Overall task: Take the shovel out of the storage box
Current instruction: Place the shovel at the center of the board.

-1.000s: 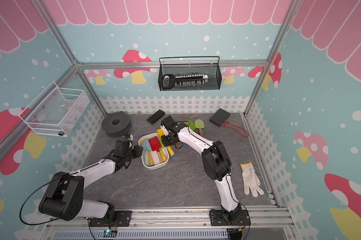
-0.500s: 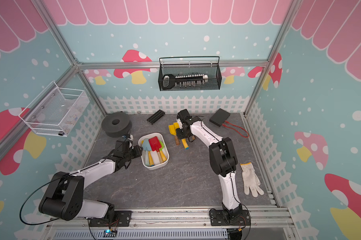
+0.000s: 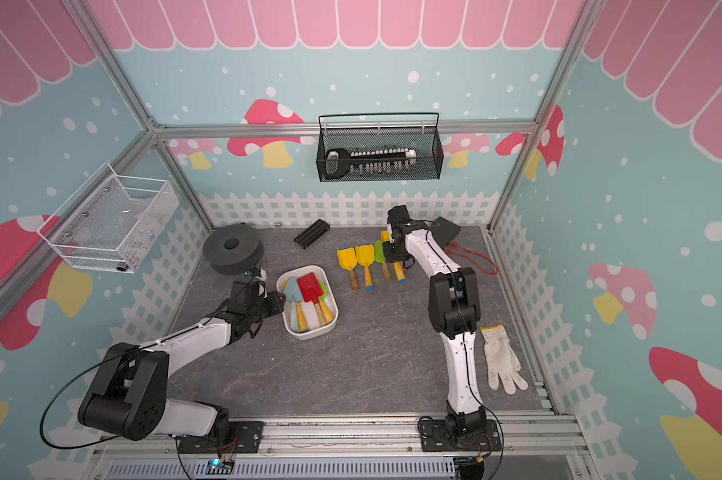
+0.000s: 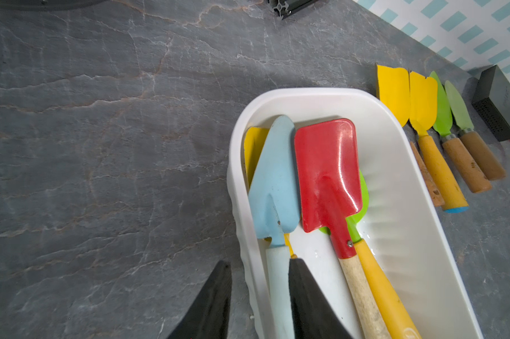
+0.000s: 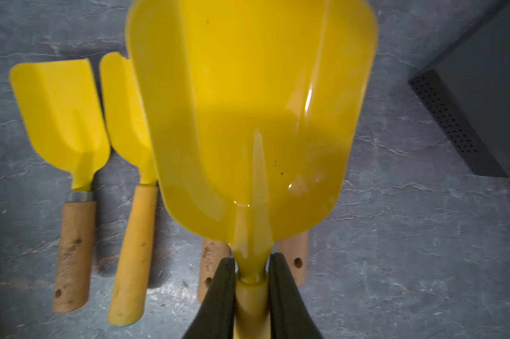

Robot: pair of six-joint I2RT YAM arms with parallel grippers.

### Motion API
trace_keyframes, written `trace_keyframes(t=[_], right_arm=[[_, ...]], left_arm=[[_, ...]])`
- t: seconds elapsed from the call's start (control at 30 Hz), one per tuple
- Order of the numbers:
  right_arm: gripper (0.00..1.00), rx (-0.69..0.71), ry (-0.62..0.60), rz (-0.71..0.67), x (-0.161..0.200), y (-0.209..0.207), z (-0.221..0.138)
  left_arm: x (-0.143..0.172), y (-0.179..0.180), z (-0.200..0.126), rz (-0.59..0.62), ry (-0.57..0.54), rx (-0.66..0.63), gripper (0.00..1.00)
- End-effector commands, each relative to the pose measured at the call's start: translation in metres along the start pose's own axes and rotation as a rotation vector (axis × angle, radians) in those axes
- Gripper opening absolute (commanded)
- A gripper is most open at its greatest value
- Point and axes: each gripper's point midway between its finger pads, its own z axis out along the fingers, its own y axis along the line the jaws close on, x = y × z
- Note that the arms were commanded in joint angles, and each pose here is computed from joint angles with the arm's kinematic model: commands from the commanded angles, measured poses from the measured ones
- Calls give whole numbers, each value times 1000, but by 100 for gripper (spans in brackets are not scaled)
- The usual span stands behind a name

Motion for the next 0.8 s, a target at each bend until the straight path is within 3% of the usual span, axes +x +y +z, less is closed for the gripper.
trace_keyframes(t=[0.0, 0.43, 0.77], right_arm=[[7, 29, 32, 11, 3, -17, 14], [6, 66, 95, 149, 17, -69, 58], [7, 76, 106, 199, 20, -90, 70]], left_arm=[[0, 3, 2, 15, -4, -15, 37], [2, 3, 4, 15, 4, -16, 37], [2, 4, 5, 15, 6, -18, 37]])
